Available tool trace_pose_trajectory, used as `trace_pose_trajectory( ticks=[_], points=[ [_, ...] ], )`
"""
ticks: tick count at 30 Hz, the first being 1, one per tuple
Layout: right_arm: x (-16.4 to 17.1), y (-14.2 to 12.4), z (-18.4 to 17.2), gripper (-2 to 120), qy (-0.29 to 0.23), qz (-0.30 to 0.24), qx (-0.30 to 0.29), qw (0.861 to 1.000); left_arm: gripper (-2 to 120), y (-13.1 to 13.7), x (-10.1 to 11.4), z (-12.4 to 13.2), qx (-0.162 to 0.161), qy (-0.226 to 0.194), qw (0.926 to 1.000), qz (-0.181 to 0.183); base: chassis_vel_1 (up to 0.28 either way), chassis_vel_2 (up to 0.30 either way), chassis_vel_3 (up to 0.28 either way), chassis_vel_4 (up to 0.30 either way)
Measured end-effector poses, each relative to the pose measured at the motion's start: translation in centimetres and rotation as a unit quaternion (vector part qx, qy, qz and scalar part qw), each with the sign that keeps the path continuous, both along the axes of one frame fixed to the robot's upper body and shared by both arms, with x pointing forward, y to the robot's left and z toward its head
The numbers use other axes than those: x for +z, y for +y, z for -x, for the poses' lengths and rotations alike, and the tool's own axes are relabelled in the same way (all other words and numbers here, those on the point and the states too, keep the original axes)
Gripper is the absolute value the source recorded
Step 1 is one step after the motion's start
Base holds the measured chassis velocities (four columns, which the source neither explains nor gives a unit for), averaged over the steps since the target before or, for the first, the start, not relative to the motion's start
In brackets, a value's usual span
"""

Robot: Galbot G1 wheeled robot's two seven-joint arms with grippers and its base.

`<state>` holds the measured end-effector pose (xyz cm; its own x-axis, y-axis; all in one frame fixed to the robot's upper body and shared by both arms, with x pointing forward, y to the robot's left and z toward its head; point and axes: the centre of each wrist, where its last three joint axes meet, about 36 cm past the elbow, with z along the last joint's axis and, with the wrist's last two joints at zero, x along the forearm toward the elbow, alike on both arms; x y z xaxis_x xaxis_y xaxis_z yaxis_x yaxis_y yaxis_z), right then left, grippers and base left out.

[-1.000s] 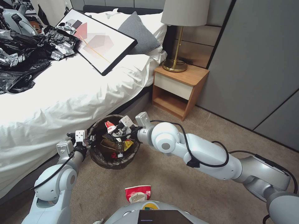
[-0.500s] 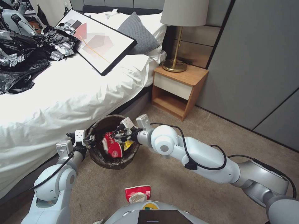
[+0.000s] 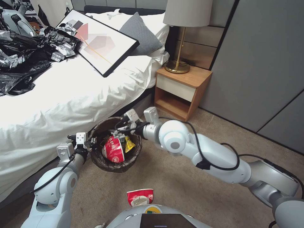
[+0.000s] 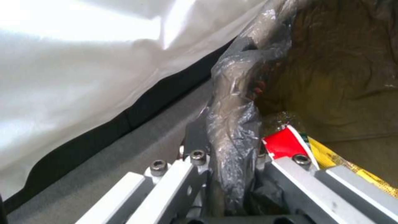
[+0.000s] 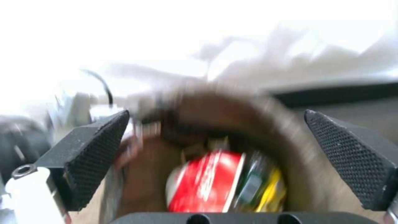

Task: Pick up the trash bin, then pick up the garbage from the floor and place it into the trash bin.

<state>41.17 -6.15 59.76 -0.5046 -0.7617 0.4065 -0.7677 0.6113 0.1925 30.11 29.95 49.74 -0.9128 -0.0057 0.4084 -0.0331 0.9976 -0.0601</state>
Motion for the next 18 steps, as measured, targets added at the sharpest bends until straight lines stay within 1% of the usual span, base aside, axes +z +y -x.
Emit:
trace_pose_trajectory(
  ticks=[2, 3, 6, 7, 8, 9, 10, 11, 12, 13, 14, 15, 16, 17, 18],
  points=[
    [2.2, -1.0, -0.1, 100, -0.024, -0.019, -0.006, 1.0, 0, 0.0, 0.0, 0.0, 0.001, 0.0, 1.0, 0.0, 0.0, 0.0, 0.0, 0.0],
    [2.2, -1.0, -0.1, 100, -0.024, -0.019, -0.006, 1.0, 0, 0.0, 0.0, 0.0, 0.001, 0.0, 1.0, 0.0, 0.0, 0.0, 0.0, 0.0],
    [6.1, -3.7, -0.6, 100, -0.084, -0.054, -0.047, 0.994, 0, 0.0, -0.1, 0.1, 0.001, 0.001, 1.0, 0.001, 0.0, 0.0, 0.0, 0.0],
    [6.1, -3.7, -0.6, 100, -0.084, -0.054, -0.047, 0.994, 0, 0.0, -0.1, 0.1, 0.001, 0.001, 1.0, 0.001, 0.0, 0.0, 0.0, 0.0],
    [7.5, -5.8, -1.1, 100, -0.125, -0.072, -0.089, 0.986, 0, 0.0, 0.0, 0.0, 0.002, 0.0, 1.0, 0.001, 0.0, 0.0, 0.0, 0.0],
    [7.6, -7.6, -1.3, 100, -0.154, -0.081, -0.131, 0.976, 0, 0.0, 0.0, 0.0, 0.002, 0.0, 1.0, 0.001, 0.0, 0.0, 0.0, 0.0],
    [7.1, -9.0, -1.4, 100, -0.165, -0.082, -0.159, 0.97, 0, 0.0, 0.0, 0.0, 0.002, -0.001, 1.0, 0.001, 0.0, 0.0, 0.0, 0.0],
    [7.1, -9.0, -1.4, 100, -0.165, -0.082, -0.159, 0.97, 0, 0.0, 0.0, 0.0, 0.002, -0.001, 1.0, 0.001, 0.0, 0.0, 0.0, 0.0],
    [6.3, -10.3, -1.3, 100, -0.177, -0.077, -0.189, 0.963, 0, 0.0, 0.0, 0.0, 0.002, -0.001, 1.0, 0.0, 0.0, 0.0, 0.0, 0.0],
    [5.5, -11.9, -1.4, 100, -0.199, -0.07, -0.23, 0.95, 0, 0.0, 0.0, 0.0, 0.002, -0.001, 1.0, 0.001, 0.0, 0.0, 0.0, 0.0],
    [5.2, -12.5, -1.4, 100, -0.209, -0.067, -0.247, 0.944, 0, 0.0, 0.0, 0.0, 0.002, -0.001, 1.0, 0.001, 0.0, 0.0, 0.0, 0.0],
    [5.2, -12.5, -1.4, 100, -0.209, -0.067, -0.247, 0.944, 0, 0.0, 0.0, 0.0, 0.002, -0.001, 1.0, 0.001, 0.0, 0.0, 0.0, 0.0],
    [4.1, -14.5, -1.3, 100, -0.232, -0.056, -0.295, 0.925, 0, 0.0, 0.0, 0.0, 0.002, 0.0, 1.0, 0.001, 0.0, 0.0, 0.0, 0.0],
    [3.4, -15.4, -1.1, 100, -0.239, -0.051, -0.317, 0.917, 0, 0.0, 0.0, 0.0, 0.002, 0.0, 1.0, 0.001, 0.0, 0.0, 0.0, 0.0],
    [1.2, -17.5, -0.5, 100, -0.247, -0.033, -0.371, 0.895, 0, 0.0, -0.1, 0.0, 0.002, 0.001, 1.0, 0.001, 0.0, 0.0, 0.0, 0.0]
  ],
)
